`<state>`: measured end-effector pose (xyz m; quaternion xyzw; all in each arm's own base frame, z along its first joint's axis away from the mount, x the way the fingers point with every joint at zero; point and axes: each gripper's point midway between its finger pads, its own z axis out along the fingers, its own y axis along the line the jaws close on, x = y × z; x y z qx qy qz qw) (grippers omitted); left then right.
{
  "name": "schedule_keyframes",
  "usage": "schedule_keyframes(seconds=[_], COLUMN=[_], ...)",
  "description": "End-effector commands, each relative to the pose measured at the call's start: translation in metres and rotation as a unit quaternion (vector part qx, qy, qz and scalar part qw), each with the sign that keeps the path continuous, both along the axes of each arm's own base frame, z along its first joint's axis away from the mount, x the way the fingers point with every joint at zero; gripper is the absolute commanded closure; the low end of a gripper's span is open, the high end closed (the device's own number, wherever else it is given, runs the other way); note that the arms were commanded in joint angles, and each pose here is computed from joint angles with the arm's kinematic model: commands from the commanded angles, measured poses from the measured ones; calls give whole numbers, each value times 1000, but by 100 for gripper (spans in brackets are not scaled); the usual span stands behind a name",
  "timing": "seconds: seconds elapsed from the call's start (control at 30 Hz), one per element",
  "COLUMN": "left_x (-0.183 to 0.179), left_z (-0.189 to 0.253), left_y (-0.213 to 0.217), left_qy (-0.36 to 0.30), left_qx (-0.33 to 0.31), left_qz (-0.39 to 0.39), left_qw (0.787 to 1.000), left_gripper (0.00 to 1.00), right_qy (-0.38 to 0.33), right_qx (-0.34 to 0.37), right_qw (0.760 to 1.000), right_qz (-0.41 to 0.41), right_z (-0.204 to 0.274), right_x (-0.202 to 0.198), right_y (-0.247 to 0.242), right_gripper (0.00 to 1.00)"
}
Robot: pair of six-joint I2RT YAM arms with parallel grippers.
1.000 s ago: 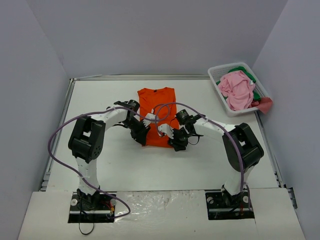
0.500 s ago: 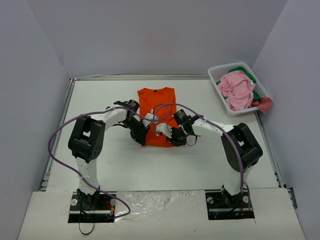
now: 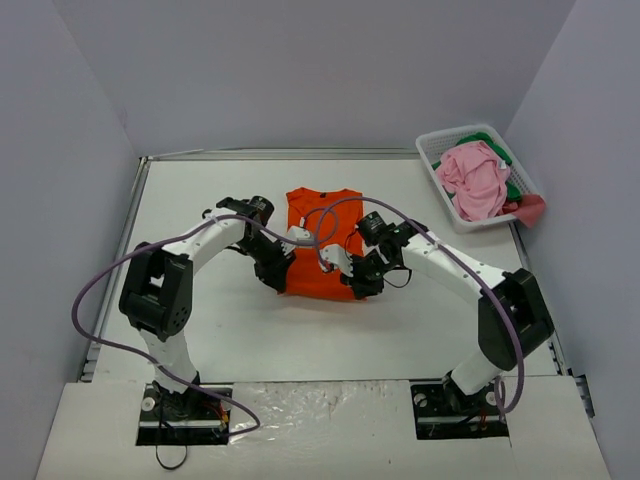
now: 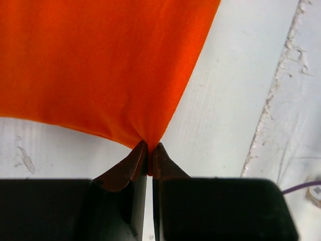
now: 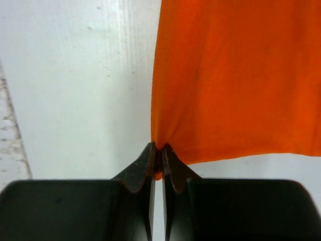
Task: Fold and stack the t-shirts
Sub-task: Grab one side of the 2/3 rectangular tshirt with both arms, then fold the long partially folded tshirt into a neat square
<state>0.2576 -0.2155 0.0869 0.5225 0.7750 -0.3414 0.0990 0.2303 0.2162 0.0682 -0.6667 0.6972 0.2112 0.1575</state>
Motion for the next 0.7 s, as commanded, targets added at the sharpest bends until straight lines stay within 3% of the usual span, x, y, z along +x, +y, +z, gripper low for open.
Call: schedule_keyframes(seconds=[0.0,0.3,0.67], left_x=[-35,-76,-68], left_z=[20,39,75], left_y=[13,19,17], left_qy=[14,5,-48], left_qx=[6,18,14], left_qz=[-44,-79,-78], left_qw=[999,997,996], left_gripper=[98,98,98], right_qy=[43,53,49], right_qx=[3,31,37], right_qw=[999,998,998], right_qz=[15,19,10], right_z=[26,56,70], right_x=[-38,-54,-46], right_y=[-15,-27,-25], right_gripper=[100,100,100])
